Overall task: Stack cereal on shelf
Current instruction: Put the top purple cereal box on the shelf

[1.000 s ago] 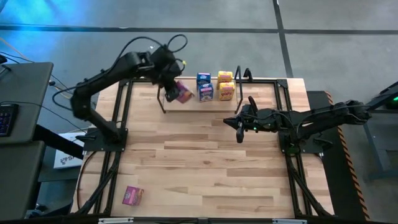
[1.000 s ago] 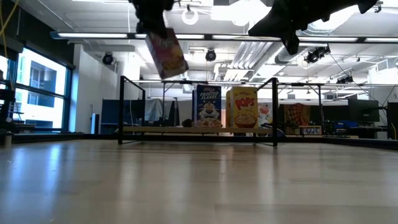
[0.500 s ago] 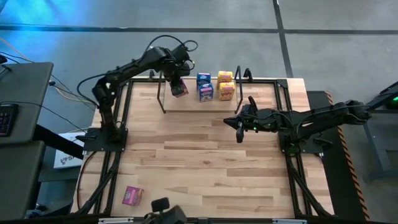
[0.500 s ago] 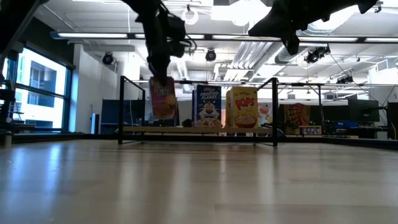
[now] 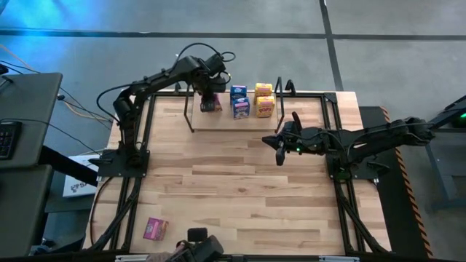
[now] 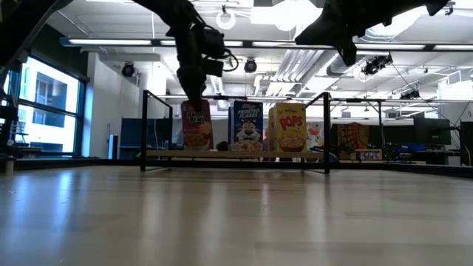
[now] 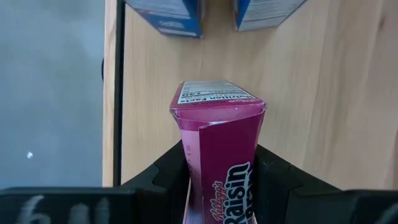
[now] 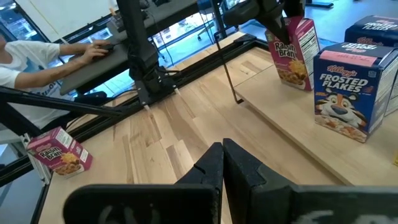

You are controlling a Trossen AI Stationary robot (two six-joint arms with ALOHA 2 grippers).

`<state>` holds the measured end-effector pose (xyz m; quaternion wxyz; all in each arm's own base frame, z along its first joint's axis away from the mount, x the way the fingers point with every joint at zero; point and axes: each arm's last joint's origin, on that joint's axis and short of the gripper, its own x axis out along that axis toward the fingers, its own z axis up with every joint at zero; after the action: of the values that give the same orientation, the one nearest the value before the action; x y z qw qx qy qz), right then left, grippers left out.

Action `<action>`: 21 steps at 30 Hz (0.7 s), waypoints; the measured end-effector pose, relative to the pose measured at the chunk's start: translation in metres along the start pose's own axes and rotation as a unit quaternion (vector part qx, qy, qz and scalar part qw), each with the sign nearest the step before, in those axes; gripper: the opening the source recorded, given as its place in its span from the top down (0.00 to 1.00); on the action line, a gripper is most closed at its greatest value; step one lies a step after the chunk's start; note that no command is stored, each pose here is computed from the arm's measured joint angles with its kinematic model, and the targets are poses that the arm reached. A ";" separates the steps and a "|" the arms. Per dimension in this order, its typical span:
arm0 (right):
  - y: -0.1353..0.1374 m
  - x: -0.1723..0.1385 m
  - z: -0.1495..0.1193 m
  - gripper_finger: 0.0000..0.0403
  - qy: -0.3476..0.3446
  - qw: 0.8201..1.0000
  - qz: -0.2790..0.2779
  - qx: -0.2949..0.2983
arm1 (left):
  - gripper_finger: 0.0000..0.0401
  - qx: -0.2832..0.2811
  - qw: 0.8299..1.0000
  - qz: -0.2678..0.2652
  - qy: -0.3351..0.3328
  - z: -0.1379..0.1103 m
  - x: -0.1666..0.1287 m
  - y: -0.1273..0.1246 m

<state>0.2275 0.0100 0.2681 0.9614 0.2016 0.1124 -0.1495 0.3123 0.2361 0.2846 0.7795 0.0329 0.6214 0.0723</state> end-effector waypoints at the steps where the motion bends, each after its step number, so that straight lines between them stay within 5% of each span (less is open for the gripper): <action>1: 0.000 0.000 0.000 1.00 0.000 1.000 0.000 0.000 | 0.70 0.003 1.000 0.001 0.001 0.000 0.000 0.000; 11: 0.000 0.000 0.000 1.00 0.000 1.000 0.000 0.000 | 0.69 0.006 1.000 0.012 0.002 0.001 0.000 0.001; 21: 0.000 0.000 0.000 1.00 0.001 1.000 0.002 0.000 | 0.55 0.003 1.000 0.014 -0.002 0.001 0.000 0.001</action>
<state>0.2276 0.0102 0.2680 0.9616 0.2020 0.1131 -0.1472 0.3134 0.2375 0.2851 0.7792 0.0441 0.6199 0.0815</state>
